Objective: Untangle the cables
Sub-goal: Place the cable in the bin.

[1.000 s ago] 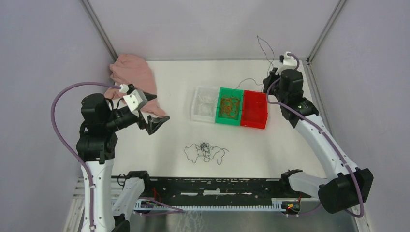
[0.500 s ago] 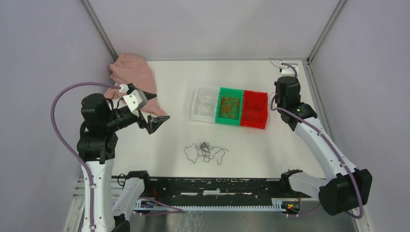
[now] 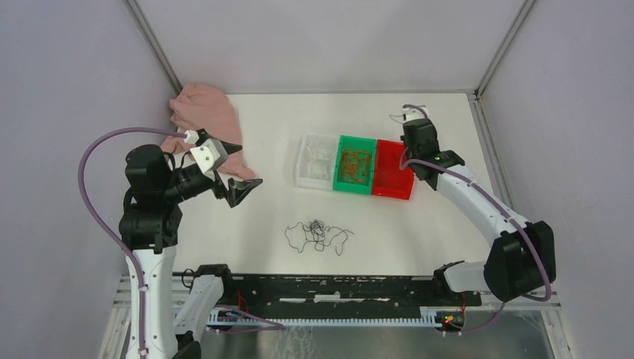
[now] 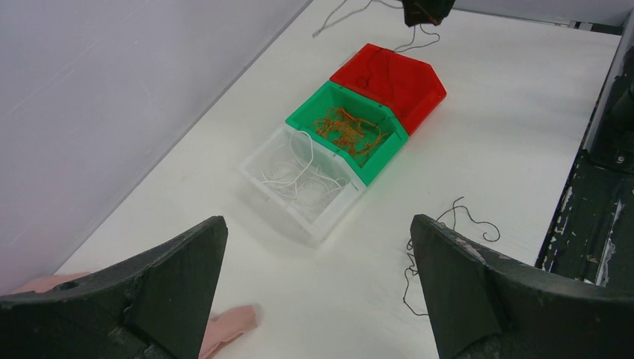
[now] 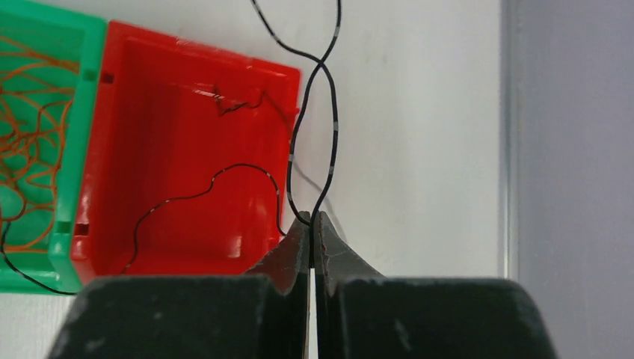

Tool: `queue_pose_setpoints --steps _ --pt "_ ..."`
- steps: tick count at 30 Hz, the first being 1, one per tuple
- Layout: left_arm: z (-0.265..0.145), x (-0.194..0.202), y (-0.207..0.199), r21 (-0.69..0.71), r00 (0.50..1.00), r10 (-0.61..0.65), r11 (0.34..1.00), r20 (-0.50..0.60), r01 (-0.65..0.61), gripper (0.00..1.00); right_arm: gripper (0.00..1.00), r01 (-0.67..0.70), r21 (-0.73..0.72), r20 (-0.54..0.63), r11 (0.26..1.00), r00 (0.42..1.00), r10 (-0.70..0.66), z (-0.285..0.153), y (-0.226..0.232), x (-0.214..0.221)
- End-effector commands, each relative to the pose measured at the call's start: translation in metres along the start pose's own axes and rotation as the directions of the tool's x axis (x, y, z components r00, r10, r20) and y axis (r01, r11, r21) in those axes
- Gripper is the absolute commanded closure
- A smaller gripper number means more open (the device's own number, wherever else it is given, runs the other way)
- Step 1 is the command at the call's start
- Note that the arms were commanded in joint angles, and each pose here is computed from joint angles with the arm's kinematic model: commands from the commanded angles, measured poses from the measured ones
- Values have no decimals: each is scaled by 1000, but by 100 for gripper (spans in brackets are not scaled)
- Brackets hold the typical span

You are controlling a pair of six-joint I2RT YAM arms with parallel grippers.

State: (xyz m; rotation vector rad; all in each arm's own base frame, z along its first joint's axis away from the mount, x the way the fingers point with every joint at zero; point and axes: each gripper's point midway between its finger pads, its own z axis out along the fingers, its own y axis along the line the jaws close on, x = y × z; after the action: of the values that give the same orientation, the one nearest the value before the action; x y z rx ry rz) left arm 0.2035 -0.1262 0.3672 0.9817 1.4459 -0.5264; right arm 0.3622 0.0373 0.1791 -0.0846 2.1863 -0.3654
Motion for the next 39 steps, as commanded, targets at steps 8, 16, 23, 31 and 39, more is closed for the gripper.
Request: queue_pose_setpoints --steps 8,16,23,31,39 --pt "1 -8 6 -13 999 46 999 23 -45 0 99 -16 -136 -76 991 997 6 17 65 6" --pt "0 -9 7 -22 998 54 998 23 -53 0 100 -21 -142 -251 990 968 -15 49 95 27" --pt "-1 -10 7 -27 998 65 998 24 -65 1 99 -50 -141 -319 989 948 3 72 110 54" --pt "-1 -9 8 -28 997 77 997 22 -76 1 75 -220 -200 -334 955 931 145 82 114 42" --pt "-3 -14 8 -37 995 95 995 27 -94 1 75 -234 -206 -377 950 915 144 99 122 49"
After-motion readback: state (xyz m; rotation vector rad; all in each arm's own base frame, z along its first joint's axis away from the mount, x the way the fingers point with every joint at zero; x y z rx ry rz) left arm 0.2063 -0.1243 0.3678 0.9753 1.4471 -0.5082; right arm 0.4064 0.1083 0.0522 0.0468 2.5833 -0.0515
